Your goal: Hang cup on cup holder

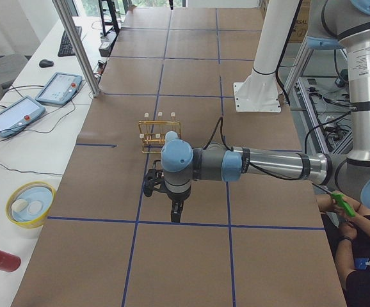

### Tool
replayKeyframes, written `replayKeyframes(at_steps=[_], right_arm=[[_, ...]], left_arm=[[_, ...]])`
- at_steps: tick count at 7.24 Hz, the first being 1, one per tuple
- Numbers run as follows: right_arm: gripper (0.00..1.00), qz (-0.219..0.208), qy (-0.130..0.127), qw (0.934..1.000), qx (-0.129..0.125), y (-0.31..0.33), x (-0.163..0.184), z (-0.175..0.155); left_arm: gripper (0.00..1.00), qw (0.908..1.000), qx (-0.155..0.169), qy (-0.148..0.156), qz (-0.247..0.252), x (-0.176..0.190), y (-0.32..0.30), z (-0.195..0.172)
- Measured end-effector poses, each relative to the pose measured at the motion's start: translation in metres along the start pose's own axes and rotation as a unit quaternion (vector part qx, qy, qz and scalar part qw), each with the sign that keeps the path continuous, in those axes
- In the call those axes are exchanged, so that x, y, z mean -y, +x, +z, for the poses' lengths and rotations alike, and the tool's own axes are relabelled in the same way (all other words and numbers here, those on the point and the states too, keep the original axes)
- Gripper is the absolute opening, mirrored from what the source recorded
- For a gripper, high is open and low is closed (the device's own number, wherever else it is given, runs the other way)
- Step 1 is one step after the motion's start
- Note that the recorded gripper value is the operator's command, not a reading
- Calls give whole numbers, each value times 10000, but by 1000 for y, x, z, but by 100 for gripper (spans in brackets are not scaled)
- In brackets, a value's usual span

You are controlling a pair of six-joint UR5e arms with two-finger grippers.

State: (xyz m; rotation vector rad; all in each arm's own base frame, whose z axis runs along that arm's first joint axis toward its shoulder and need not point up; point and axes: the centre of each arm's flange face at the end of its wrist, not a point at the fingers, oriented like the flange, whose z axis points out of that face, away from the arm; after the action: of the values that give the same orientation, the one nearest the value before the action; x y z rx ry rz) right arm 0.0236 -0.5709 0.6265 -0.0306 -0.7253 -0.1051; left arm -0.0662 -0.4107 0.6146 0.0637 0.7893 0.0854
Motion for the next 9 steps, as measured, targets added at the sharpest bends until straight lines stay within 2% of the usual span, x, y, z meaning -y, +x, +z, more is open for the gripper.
replayKeyframes(at_steps=[3,9], right_arm=[[100,-1,-1,10000,0,0,0,0],[100,1,-1,10000,0,0,0,0]], left_arm=[[100,9997,-204,-28,-115,-25,-17,7],[100,9997,-216,-4,-131,-22,-16,6]])
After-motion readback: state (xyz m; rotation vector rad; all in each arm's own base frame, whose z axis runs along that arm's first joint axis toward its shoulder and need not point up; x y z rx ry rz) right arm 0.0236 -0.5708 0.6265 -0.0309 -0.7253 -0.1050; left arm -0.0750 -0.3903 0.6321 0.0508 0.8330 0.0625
